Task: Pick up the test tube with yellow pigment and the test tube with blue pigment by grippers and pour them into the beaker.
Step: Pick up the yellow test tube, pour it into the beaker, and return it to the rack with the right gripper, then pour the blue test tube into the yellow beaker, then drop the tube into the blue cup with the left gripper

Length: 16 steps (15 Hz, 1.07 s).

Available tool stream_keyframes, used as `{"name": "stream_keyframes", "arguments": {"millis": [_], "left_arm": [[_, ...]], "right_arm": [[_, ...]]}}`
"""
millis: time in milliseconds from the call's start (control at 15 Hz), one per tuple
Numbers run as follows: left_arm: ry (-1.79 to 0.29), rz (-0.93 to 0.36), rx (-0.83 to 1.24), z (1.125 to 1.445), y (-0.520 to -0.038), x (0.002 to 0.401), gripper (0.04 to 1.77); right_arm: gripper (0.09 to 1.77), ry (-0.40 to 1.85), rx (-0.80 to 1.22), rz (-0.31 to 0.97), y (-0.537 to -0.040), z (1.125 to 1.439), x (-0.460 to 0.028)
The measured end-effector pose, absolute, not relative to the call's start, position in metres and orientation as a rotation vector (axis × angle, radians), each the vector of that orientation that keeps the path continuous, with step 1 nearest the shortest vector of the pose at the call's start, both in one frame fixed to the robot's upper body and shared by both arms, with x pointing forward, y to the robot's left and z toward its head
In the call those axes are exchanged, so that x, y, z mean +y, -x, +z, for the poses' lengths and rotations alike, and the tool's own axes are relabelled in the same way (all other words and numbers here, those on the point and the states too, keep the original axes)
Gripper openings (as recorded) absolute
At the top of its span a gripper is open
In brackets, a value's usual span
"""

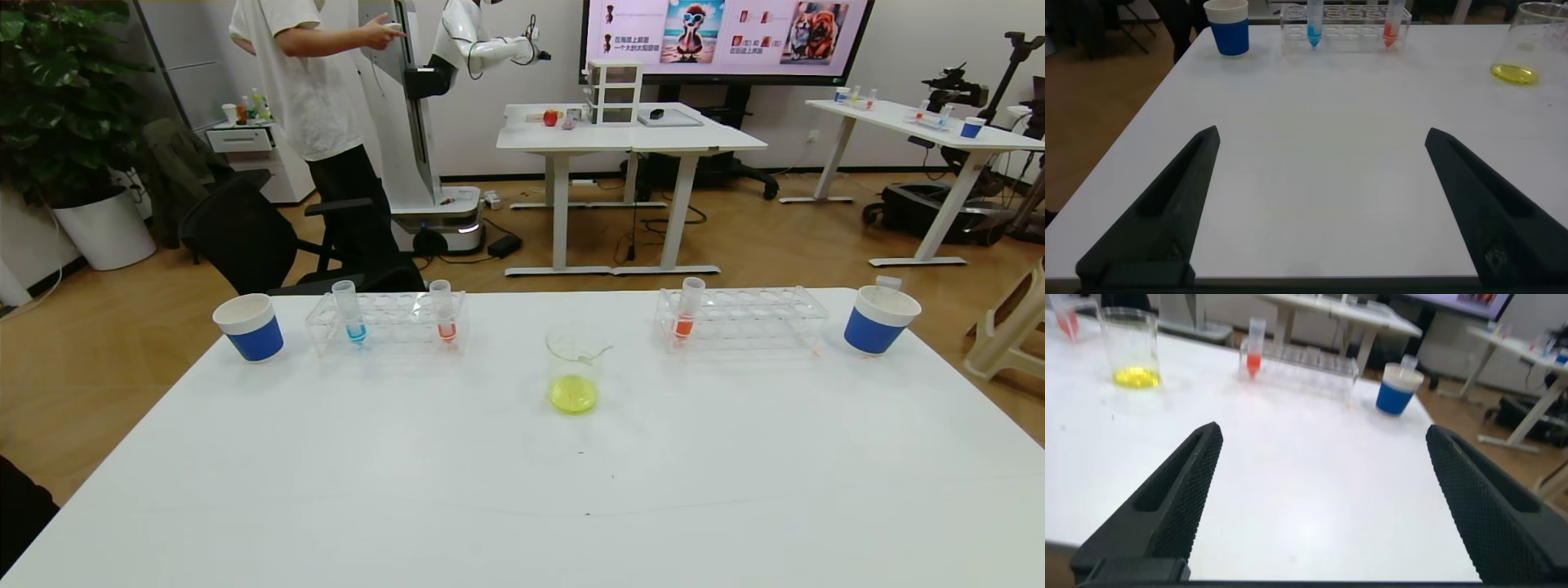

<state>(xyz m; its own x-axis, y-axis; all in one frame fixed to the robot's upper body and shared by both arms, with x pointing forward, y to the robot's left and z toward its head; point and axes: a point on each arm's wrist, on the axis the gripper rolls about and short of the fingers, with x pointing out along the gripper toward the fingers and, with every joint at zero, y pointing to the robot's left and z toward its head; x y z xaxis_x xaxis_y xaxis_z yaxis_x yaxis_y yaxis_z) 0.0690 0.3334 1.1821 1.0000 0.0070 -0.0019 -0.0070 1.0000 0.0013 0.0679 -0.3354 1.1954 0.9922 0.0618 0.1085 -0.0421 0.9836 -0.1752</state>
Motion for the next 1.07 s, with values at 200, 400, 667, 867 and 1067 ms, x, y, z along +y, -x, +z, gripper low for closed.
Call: {"name": "stream_keyframes", "arguments": {"millis": [200, 400, 667, 867, 1067], "left_arm": [[-0.001, 0.007, 0.002, 1.1821, -0.0690, 0.3334, 1.75], [-0.002, 0.007, 0.001, 1.1822, -0.0690, 0.3334, 1.75], [-0.001, 0.007, 0.002, 1.1821, -0.0690, 0.3334, 1.75], [-0.001, 0.007, 0.002, 1.1821, -0.0690, 0.3334, 1.75], [-0.001, 0.007, 0.002, 1.1821, -0.0690, 0.3334, 1.75]], "right_arm": [[1.74, 0.128, 0.001, 0.043, -0.0689, 1.1825, -0.3358], [1.74, 0.094, 0.005, 0.041, -0.0690, 1.1818, -0.3359], [1.74, 0.058, 0.006, 0.038, -0.0690, 1.1816, -0.3360], [1.74, 0.057, 0.006, 0.038, -0.0690, 1.1817, -0.3360], [1.74, 0.057, 0.006, 0.038, -0.0690, 1.1817, -0.3360]]}}
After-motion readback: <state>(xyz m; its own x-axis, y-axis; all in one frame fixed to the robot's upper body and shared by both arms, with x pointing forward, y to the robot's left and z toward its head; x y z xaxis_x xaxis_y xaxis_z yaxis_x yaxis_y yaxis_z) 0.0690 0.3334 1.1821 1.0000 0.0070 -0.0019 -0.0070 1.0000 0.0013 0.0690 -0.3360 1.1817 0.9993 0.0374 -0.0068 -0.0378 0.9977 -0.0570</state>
